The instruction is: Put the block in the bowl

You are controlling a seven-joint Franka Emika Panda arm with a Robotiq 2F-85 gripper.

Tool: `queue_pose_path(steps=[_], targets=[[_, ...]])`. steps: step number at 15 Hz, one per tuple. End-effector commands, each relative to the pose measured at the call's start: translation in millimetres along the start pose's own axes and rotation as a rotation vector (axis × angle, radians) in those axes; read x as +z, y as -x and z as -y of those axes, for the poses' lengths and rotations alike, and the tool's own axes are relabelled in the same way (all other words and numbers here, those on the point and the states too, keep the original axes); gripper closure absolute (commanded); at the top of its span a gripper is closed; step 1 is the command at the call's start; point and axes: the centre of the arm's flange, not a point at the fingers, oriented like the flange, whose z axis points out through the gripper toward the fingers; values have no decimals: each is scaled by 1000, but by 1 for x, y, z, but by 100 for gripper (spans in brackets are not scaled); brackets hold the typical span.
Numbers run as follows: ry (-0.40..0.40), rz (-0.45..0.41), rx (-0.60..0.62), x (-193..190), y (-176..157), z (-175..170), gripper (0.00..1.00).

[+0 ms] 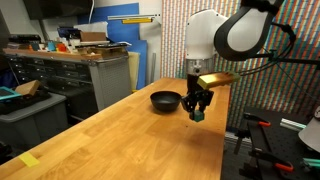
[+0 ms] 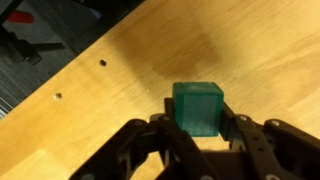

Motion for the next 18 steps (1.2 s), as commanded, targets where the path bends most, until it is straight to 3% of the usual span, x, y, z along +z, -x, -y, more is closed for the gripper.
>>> queue_pose_path(steps=[1, 7, 18], targets=[[44, -45, -55, -56, -24, -22, 83], [61, -142, -106, -88, -81, -51, 83], [-25, -220, -219, -66, -165, -47, 83]])
